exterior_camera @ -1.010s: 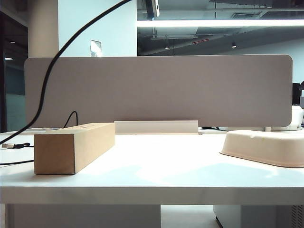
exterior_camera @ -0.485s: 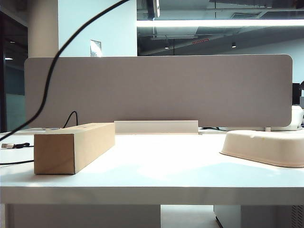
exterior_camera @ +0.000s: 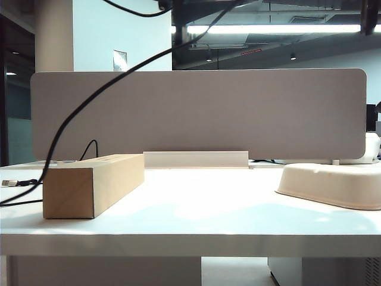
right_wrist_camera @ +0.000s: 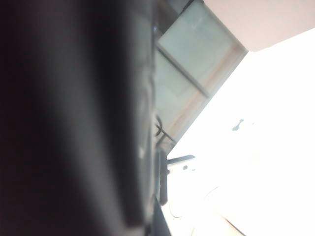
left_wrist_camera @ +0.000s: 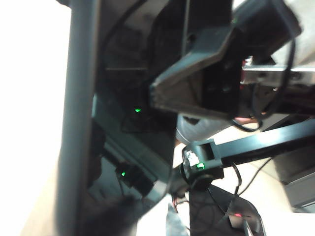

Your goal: Pick up the charging cable and the phone, plug the charging cable into the charging port on the phone, and finally place them back on the table.

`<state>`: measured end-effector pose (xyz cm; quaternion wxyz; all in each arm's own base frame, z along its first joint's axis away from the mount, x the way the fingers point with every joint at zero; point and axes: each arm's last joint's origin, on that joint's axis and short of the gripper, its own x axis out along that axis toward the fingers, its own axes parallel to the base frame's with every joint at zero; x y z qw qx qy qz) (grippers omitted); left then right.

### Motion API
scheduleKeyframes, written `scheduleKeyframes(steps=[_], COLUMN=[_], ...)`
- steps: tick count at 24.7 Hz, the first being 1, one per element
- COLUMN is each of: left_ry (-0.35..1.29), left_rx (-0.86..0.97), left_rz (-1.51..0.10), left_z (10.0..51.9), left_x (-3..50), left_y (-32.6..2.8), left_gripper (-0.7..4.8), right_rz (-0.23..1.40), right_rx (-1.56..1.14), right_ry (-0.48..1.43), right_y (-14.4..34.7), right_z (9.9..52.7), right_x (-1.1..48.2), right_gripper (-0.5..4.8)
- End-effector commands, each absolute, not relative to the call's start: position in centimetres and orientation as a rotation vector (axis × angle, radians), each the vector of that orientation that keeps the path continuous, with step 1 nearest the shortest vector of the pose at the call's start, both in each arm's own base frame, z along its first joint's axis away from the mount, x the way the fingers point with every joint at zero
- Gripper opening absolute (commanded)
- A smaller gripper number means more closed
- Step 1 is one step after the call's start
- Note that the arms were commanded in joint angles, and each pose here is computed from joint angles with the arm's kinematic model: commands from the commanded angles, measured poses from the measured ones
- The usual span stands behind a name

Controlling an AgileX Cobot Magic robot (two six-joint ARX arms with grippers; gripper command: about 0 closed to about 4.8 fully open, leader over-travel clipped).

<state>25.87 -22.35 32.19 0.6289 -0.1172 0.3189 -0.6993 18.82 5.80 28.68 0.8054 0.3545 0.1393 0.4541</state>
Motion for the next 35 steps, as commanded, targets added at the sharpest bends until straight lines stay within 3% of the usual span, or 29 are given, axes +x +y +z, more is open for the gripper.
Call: scheduleKeyframes(steps=[1, 3, 6, 8, 9, 10, 15, 22, 35], left_ry=[0.75, 0.794, 0.85, 0.838, 0.814, 0.796, 0.697, 0.671, 0.693], left_rx=[-0.285, -0.302, -0.321, -0.304, -0.278, -0.256, -0.071, -0.02, 0.004], left_rz=[-1.616, -1.616, -1.584, -1.56, -1.536, -1.515, -1.304, -1.287, -1.29], left_z=[32.5, 32.1, 31.7, 32.0, 32.5, 32.8, 35.1, 36.0, 35.8], left_x=[26.0, 26.2, 26.5, 26.4, 26.1, 25.9, 23.8, 22.4, 22.2], left_y=[-21.5, -20.7, -19.2, -17.9, -17.0, -16.5, -14.4, -13.7, -13.6], left_gripper=[1.65, 1.95, 1.92, 1.37, 0.29, -0.08, -0.06, -0.06, -0.06], right_rz=[0.871, 0.782, 0.666, 0.561, 0.497, 0.477, 0.303, 0.109, -0.04], right_rx=[0.739, 0.732, 0.725, 0.737, 0.745, 0.751, 0.848, 0.896, 0.914], right_ry=[0.277, 0.266, 0.31, 0.372, 0.428, 0.452, 0.622, 0.745, 0.867], right_y=[5.6, 5.5, 5.3, 5.2, 5.2, 5.3, 5.5, 5.5, 5.4], right_z=[28.3, 28.0, 27.0, 25.8, 24.8, 24.3, 20.6, 17.0, 13.8], right_x=[19.1, 19.4, 19.8, 20.3, 20.8, 21.1, 23.2, 24.5, 25.0], right_gripper=[-0.06, -0.06, -0.06, -0.06, -0.06, -0.06, -0.06, -0.06, -0.04])
